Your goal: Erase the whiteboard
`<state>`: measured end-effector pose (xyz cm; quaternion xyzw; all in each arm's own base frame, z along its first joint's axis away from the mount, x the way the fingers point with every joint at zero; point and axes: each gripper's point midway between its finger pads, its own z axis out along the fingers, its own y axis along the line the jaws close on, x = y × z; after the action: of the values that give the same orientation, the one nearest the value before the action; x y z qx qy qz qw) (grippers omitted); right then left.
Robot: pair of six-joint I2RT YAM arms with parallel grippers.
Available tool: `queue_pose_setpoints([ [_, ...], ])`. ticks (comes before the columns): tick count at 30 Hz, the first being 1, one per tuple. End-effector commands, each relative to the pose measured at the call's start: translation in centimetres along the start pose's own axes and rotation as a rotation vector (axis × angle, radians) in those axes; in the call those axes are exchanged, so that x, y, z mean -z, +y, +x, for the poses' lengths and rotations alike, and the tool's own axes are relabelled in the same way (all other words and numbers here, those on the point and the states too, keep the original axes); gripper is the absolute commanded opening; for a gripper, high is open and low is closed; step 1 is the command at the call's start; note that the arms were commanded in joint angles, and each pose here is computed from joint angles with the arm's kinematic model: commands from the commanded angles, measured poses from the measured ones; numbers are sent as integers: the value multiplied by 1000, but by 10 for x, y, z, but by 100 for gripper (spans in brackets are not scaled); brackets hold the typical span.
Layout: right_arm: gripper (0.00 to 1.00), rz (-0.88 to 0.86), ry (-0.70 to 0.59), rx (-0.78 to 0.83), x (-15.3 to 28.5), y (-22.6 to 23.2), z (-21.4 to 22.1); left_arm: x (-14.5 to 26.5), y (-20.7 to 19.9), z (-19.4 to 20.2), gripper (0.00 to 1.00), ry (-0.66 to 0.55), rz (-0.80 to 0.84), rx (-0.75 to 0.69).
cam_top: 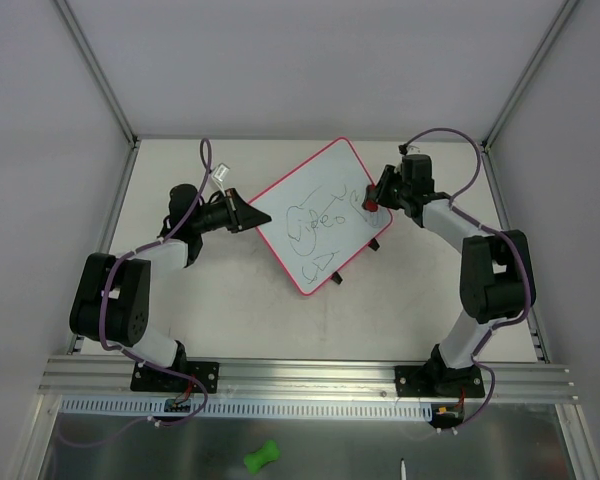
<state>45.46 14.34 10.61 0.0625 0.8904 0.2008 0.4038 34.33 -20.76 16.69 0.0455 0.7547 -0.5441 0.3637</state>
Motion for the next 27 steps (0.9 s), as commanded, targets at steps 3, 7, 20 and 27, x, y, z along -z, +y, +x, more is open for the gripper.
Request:
queue_pose_setpoints([
  [3, 0, -90, 33, 108, 2, 48, 17, 9, -15, -2, 0, 17, 73, -105],
  [7, 0, -148, 26, 228, 6, 95, 23, 9, -16, -1, 0, 19, 77, -107],
  [20, 0, -319, 48, 507, 27, 200, 49, 8, -17, 0, 0, 23, 82, -108],
  [27, 0, -244, 56, 461, 14, 182, 38, 10, -16, 1, 0, 16, 78, -121],
])
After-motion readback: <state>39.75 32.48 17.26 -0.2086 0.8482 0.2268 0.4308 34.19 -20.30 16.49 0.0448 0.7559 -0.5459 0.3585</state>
